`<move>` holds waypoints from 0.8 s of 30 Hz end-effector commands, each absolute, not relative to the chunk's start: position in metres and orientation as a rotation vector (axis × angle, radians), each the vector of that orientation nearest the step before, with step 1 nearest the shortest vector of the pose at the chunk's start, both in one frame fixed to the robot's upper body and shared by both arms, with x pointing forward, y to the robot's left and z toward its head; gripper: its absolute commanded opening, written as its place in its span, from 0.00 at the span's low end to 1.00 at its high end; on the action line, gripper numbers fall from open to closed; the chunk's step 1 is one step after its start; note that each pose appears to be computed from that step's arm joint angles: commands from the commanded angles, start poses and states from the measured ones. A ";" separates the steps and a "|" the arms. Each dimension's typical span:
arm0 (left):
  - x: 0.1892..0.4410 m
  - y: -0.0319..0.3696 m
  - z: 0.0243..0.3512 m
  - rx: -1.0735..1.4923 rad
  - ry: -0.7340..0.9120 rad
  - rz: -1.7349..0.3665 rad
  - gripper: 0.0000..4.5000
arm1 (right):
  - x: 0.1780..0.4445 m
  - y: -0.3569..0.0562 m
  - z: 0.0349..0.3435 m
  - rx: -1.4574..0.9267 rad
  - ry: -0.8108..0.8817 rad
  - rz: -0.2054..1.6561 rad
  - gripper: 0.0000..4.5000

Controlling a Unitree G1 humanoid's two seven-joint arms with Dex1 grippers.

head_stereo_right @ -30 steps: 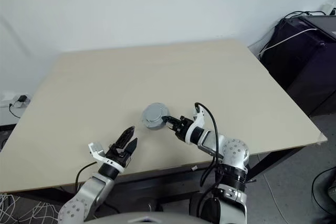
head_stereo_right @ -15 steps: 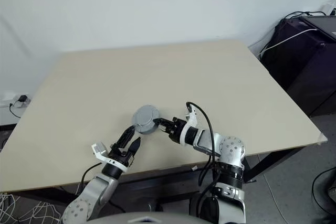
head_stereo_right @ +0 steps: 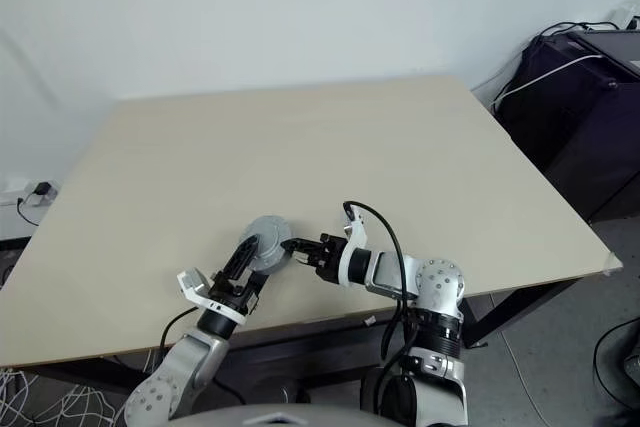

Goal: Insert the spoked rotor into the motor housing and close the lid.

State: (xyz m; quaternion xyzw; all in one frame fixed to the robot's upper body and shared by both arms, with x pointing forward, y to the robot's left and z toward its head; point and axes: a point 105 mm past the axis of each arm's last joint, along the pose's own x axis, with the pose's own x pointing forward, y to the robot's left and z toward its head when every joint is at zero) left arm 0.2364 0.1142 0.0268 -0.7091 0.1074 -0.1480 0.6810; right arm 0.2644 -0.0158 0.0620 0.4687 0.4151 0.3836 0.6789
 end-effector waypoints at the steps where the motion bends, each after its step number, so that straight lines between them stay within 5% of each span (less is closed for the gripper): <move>1: 0.244 0.103 0.043 -1.671 0.164 -0.381 0.80 | 0.250 0.010 0.077 1.154 0.903 0.981 0.27; 6: 0.243 0.102 0.043 -1.675 0.163 -0.389 0.49 | 0.250 0.009 0.076 1.158 0.902 0.966 0.27; 17: 0.244 0.102 0.045 -1.682 0.148 -0.390 0.49 | 0.259 0.000 0.067 0.999 0.860 0.886 0.27; 18: 0.244 0.103 0.045 -1.683 0.145 -0.389 0.49 | 0.260 -0.001 0.066 0.993 0.857 0.879 0.39; 24: 0.245 0.105 0.045 -1.684 0.126 -0.379 0.47 | 0.261 -0.008 0.064 0.960 0.832 0.873 0.78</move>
